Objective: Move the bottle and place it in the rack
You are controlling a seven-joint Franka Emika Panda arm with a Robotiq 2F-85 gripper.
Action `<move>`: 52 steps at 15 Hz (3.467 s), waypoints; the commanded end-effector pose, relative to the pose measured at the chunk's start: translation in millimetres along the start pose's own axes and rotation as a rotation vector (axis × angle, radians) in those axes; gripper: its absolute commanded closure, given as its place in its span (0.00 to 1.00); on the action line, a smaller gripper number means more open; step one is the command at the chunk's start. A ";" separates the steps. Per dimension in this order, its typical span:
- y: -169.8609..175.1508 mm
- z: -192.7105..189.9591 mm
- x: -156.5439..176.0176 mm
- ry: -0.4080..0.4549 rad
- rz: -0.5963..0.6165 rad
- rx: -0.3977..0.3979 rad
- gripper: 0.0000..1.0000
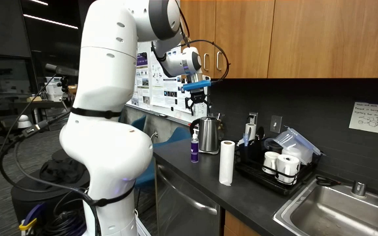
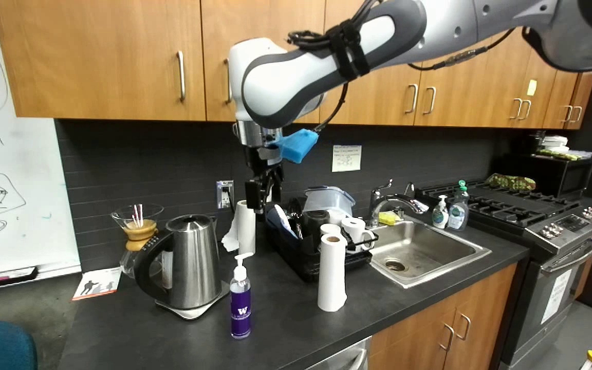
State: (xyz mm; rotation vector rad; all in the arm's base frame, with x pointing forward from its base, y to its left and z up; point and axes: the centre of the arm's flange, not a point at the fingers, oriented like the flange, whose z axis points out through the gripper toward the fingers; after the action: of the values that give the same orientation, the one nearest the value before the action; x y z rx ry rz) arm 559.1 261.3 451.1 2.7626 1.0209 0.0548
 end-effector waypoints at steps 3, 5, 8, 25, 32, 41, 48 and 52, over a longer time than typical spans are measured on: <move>11.7 5.0 36.0 -0.054 -0.152 0.043 0.00; 8.4 8.8 38.0 -0.080 -0.178 0.060 0.00; -1.6 16.7 39.2 -0.104 -0.250 0.107 0.00; -23.3 90.6 81.1 -0.048 -0.421 0.188 0.00; -24.1 123.3 92.0 -0.013 -0.361 0.203 0.31; -14.3 107.7 78.7 -0.019 -0.287 0.166 0.97; -9.0 86.5 70.2 -0.012 -0.259 0.133 0.94; -2.6 54.9 57.3 0.003 -0.229 0.103 0.94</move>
State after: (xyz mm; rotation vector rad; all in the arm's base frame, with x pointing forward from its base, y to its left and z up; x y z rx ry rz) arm 627.6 303.2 363.6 2.7347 1.4264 -0.0461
